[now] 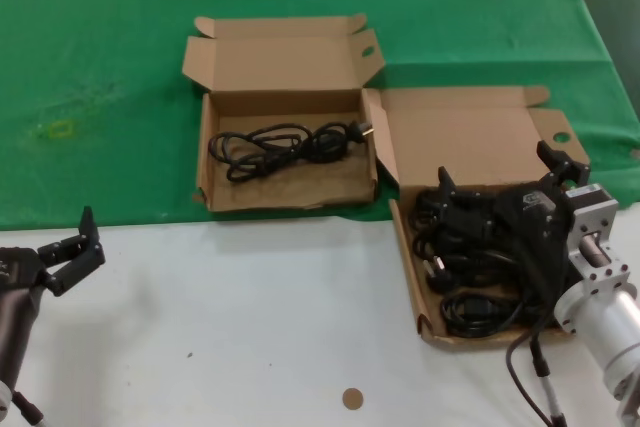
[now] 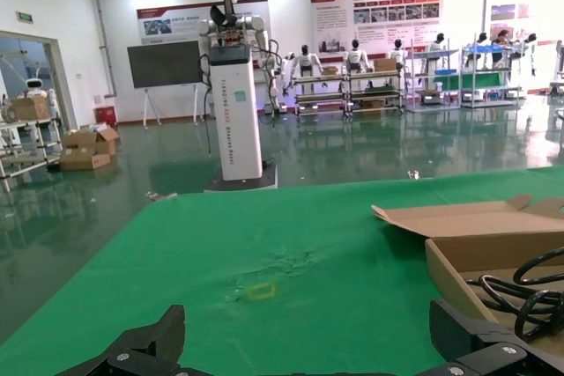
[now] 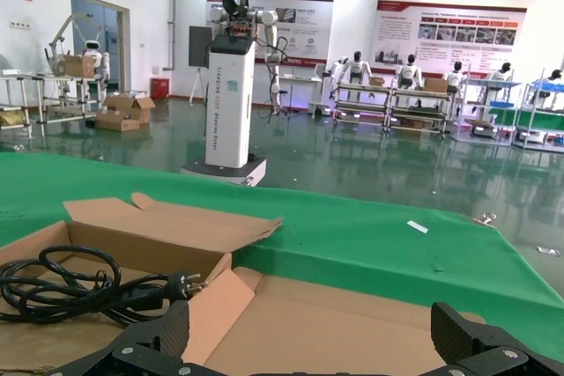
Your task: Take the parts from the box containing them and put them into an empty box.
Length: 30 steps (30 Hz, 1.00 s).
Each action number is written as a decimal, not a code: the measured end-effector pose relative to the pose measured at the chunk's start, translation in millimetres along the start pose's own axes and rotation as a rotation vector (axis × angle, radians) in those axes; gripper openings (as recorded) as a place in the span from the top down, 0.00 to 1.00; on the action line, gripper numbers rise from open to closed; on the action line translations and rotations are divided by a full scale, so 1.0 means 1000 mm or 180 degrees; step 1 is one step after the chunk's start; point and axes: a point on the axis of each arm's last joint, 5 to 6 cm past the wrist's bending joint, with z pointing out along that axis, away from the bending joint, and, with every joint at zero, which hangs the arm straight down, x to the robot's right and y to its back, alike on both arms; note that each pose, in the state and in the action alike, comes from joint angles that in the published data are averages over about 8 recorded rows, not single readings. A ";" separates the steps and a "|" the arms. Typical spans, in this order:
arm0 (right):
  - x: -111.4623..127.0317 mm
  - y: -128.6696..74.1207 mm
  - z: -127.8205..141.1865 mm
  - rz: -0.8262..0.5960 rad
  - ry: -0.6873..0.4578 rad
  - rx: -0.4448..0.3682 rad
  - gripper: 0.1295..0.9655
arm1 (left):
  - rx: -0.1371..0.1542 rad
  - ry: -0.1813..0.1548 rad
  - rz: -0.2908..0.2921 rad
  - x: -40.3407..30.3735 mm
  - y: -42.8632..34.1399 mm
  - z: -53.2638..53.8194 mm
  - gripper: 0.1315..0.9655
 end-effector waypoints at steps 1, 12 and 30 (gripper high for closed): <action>0.000 0.000 0.000 0.0000 0.0000 0.0000 0.00 | 0.0000 0.0000 0.0000 0.0000 0.0000 0.000 0.00; 0.000 0.000 0.000 0.0000 0.0000 0.0000 0.00 | 0.0000 0.0000 0.0000 0.0000 0.0000 0.000 0.00; 0.000 0.000 0.000 0.0000 0.0000 0.0000 0.00 | 0.0000 0.0000 0.0000 0.0000 0.0000 0.000 0.00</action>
